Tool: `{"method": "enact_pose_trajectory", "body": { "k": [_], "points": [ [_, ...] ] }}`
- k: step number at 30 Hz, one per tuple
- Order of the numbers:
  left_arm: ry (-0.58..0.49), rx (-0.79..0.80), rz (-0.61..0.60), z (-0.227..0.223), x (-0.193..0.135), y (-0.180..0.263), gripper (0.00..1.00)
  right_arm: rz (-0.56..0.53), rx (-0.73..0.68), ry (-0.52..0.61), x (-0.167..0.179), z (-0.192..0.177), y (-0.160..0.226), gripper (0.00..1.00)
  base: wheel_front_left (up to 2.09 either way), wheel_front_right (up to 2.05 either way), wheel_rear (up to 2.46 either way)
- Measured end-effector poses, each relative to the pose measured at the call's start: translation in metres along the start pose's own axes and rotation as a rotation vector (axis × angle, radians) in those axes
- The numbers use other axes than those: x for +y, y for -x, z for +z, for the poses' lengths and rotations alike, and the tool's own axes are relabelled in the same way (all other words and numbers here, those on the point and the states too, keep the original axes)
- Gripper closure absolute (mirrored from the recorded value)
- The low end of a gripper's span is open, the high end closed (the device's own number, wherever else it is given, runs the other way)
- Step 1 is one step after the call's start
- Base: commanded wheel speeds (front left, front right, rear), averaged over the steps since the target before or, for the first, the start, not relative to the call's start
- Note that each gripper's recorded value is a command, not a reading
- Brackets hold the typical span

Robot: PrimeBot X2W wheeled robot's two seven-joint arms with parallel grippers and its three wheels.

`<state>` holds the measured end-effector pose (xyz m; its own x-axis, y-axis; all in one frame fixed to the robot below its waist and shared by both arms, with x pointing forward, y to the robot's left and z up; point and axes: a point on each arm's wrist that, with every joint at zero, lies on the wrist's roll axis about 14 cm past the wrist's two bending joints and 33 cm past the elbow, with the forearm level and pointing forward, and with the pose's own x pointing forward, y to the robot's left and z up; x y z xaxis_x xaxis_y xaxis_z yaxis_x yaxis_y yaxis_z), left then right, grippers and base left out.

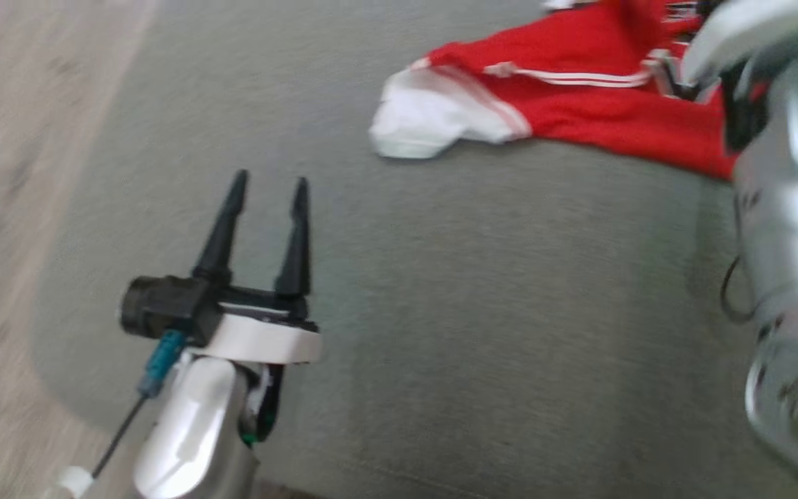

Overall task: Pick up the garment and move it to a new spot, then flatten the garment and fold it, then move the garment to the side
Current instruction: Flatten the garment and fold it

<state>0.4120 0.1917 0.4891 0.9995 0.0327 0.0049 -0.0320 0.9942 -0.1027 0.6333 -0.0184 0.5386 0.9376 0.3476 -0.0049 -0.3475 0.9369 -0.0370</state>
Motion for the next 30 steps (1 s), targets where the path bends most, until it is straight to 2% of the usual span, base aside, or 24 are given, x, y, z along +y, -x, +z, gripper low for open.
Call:
{"method": "enact_pose_trajectory", "body": {
  "k": [6,10,14,17,22,30],
  "points": [
    [0.007,-0.021,-0.076,0.003,-0.021,-0.016,0.00,-0.069,-0.063,-0.120,-0.032,-0.013,0.073,0.00,0.00,0.00,0.00],
    [0.010,0.000,-0.127,-0.006,-0.036,-0.017,0.00,-0.149,-0.037,-0.186,-0.053,-0.042,0.141,0.00,0.00,0.00,0.00],
    [0.015,0.009,-0.196,-0.010,-0.061,-0.017,0.00,-0.221,-0.004,-0.190,-0.065,-0.062,0.204,0.00,0.00,0.00,0.00],
    [0.021,0.005,-0.245,-0.008,-0.077,-0.018,0.00,-0.255,0.001,-0.198,-0.067,-0.067,0.235,0.00,0.00,0.00,0.00],
    [0.026,0.027,-0.271,-0.015,-0.086,-0.017,0.00,-0.287,0.011,-0.210,-0.067,-0.073,0.260,0.00,0.00,0.00,0.00],
    [-0.031,0.154,-0.291,-0.057,-0.083,-0.024,0.00,-0.290,0.007,-0.210,-0.071,-0.076,0.253,0.00,0.00,0.00,0.00]
  ]
}}
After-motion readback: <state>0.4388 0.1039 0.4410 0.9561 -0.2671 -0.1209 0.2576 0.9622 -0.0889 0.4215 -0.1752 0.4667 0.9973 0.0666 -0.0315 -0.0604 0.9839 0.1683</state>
